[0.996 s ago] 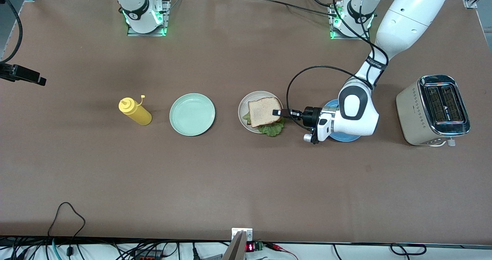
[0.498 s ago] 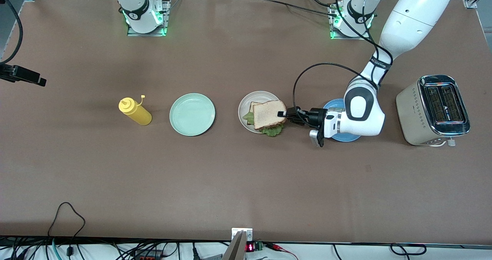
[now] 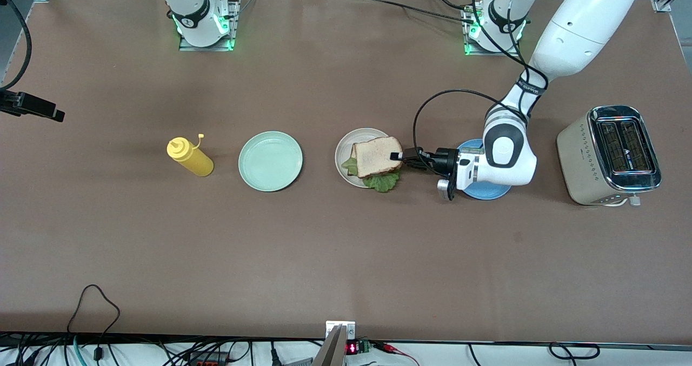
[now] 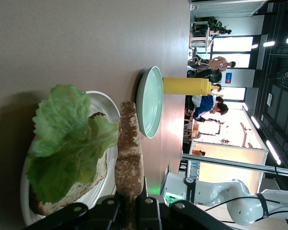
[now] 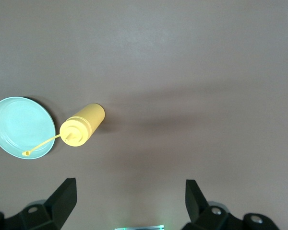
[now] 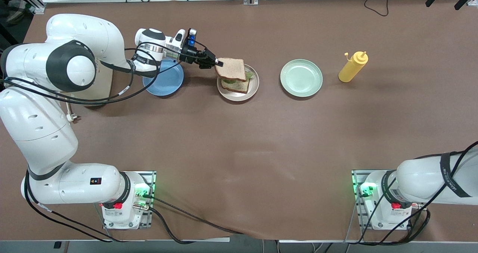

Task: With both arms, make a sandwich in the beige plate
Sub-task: 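Lower the bread slice onto the lettuce and open the left gripper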

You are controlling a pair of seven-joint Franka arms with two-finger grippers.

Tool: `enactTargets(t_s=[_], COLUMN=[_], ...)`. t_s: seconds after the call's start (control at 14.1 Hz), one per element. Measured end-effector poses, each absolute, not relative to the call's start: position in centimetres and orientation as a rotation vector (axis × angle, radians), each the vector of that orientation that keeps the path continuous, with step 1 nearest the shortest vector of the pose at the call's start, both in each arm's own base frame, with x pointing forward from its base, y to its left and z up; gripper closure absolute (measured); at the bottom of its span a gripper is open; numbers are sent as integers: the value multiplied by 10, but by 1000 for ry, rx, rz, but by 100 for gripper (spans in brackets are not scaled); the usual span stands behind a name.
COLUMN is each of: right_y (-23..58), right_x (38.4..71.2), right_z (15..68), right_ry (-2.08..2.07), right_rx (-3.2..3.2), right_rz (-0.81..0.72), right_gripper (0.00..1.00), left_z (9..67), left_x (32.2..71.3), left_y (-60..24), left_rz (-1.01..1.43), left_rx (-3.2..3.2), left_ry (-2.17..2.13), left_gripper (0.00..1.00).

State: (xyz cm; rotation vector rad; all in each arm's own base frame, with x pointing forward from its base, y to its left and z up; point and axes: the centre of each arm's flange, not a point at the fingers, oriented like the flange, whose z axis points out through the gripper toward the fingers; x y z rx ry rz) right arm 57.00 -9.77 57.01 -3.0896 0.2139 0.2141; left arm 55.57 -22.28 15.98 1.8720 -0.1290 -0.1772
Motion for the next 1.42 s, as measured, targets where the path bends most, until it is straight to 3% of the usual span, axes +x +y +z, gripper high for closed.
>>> enactTargets(t_s=[0.92,1.07,1.42], right_y=[-98,-98,-98], right_x=[570,570,570], right_z=[571,571,571], right_ry=[214,214,214], right_rx=[-3090,-3090,-3090], right_rz=[211,210,209], right_gripper=[0,0,0], left_z=[117,112,116], left_x=[546,543,549], left_y=[-225,-231,-240], left_rz=[-165,-165,-147], left_rx=[1842,1848,1845], left_ry=[-140,-125,-126], left_gripper=[87,71,20])
